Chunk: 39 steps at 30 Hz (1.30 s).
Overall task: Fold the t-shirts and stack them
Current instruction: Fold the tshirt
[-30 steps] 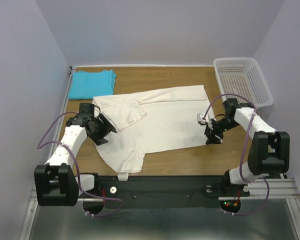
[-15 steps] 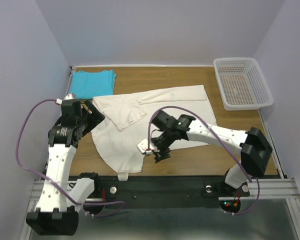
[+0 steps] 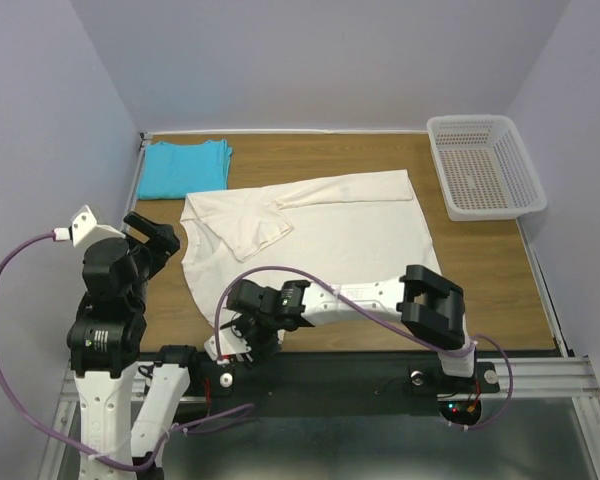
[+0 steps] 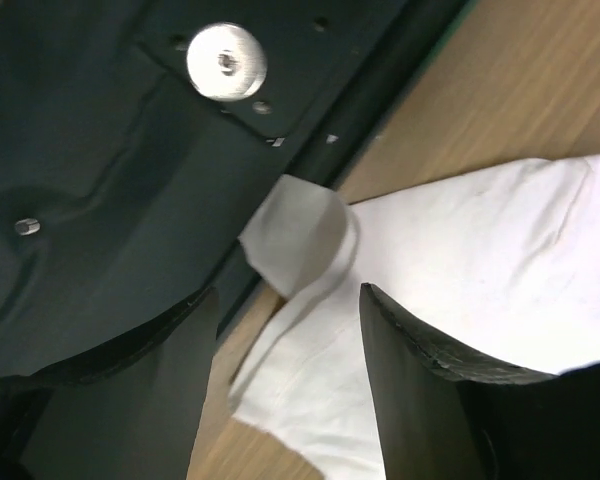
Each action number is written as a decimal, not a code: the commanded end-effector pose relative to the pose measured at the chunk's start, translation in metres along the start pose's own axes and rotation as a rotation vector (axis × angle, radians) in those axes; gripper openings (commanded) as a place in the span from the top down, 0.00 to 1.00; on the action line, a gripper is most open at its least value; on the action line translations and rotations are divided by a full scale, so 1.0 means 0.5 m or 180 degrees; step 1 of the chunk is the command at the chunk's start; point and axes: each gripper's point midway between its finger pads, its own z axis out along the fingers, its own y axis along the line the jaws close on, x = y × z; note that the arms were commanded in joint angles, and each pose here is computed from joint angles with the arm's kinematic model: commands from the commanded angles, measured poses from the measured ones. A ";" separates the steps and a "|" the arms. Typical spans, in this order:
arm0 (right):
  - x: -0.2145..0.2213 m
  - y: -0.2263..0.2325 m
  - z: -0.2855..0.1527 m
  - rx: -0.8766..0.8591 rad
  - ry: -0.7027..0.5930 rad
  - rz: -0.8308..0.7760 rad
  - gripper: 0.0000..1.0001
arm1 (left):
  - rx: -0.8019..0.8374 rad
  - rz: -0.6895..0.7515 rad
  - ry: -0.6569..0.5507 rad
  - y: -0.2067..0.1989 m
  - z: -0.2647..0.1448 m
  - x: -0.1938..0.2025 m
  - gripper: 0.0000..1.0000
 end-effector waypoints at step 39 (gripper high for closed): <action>0.020 -0.222 -0.200 0.1014 -0.1123 0.1943 0.99 | 0.1625 0.0654 0.0496 -0.093 -0.008 0.150 0.12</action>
